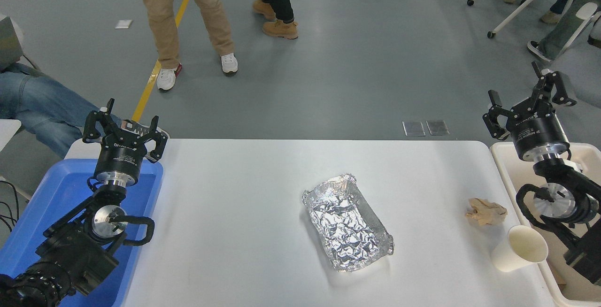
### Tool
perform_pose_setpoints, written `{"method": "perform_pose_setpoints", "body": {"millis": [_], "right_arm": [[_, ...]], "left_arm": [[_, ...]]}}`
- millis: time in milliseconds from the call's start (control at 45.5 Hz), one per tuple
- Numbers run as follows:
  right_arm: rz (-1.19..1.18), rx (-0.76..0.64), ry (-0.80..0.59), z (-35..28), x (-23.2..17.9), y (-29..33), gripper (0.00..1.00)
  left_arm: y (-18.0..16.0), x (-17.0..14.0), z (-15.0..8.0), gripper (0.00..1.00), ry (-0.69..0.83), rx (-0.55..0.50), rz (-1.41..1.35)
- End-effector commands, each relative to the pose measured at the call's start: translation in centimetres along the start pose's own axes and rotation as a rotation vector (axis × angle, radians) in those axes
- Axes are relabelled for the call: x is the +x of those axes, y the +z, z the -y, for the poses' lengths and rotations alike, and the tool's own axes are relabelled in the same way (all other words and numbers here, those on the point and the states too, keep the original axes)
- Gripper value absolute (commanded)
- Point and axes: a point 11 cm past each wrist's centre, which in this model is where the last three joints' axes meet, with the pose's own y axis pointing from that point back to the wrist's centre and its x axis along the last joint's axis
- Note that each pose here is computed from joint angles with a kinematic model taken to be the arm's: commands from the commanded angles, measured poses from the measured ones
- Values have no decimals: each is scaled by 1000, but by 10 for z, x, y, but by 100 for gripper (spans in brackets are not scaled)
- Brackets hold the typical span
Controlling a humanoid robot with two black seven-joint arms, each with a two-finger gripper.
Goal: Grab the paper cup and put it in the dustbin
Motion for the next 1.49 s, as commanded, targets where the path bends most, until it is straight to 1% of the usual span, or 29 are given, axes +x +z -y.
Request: {"method": "perform_pose_setpoints", "body": {"millis": [0, 703, 835, 945, 1165, 1297, 1385, 1407, 1473], "right_arm": [[0, -1, 0, 0, 0, 0, 100], [-33, 15, -11, 7, 2, -15, 100], [-82, -41, -33, 11, 0, -14, 100], [-184, -179, -61, 17, 0, -13, 100], [-446, -362, -121, 36, -4, -41, 100], [-721, -482, -208, 47, -15, -53, 100], [-933, -566, -260, 52, -18, -65, 100], [-1037, -609, -291, 55, -22, -68, 100], [-1179, -667, -330, 59, -27, -76, 100]], "left_arm": [[0, 0, 0, 99, 0, -1, 0], [0, 0, 0, 99, 0, 0, 0], [0, 0, 0, 99, 0, 0, 0], [0, 0, 0, 99, 0, 0, 0], [0, 0, 0, 99, 0, 0, 0], [0, 0, 0, 99, 0, 0, 0], [0, 0, 0, 99, 0, 0, 0], [0, 0, 0, 99, 0, 0, 0], [0, 0, 0, 99, 0, 0, 0]]}}
